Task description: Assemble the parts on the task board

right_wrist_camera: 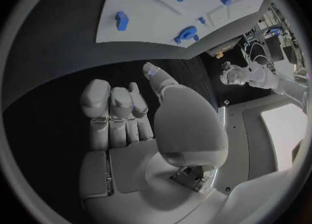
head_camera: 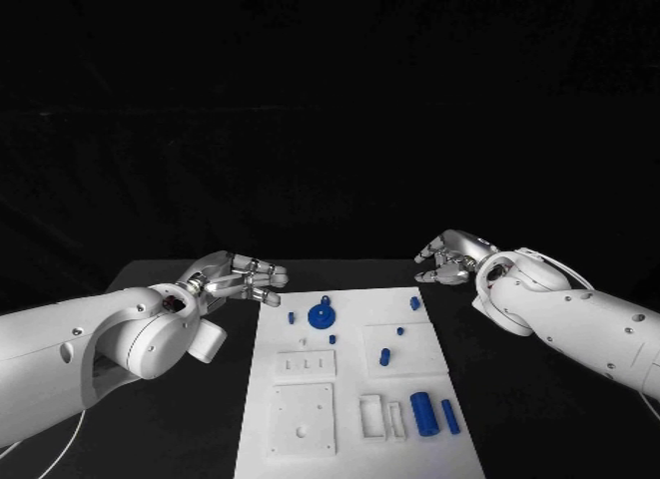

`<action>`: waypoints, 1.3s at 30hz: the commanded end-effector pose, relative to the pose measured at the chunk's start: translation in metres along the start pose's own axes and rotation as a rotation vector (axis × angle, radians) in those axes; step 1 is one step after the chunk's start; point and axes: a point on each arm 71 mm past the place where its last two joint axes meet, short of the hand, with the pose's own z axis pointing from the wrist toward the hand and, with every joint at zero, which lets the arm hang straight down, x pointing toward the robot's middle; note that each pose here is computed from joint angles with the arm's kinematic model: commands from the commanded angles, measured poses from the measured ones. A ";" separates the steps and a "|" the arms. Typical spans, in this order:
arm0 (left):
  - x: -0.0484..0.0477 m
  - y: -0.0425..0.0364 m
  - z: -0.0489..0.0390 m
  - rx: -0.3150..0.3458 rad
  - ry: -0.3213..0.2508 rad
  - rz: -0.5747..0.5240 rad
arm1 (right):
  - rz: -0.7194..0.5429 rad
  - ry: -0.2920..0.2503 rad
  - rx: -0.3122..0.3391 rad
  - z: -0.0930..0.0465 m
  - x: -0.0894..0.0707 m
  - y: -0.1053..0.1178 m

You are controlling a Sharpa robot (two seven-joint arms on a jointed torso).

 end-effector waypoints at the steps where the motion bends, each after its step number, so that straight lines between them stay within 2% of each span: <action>1: 0.0023 -0.0012 0.0001 0.019 0.039 0.008 | 0.080 0.086 -0.075 -0.003 0.005 -0.008; 8: 0.0005 -0.0003 0.0002 0.022 0.045 0.015 | 0.084 0.131 -0.034 -0.006 0.018 -0.033; 13: -0.0006 0.0004 0.0003 0.023 0.045 0.016 | 0.097 0.150 -0.016 -0.005 0.029 -0.041; 20: -0.0009 0.0015 0.0004 0.022 0.047 0.022 | 0.119 0.160 -0.017 -0.002 0.040 -0.039; 26: -0.0018 0.0024 0.0002 0.018 0.044 0.030 | 0.079 0.161 -0.032 -0.001 0.045 -0.036; 39: -0.0030 0.0031 -0.0005 0.014 0.041 0.035 | 0.075 0.181 -0.013 -0.002 0.053 -0.041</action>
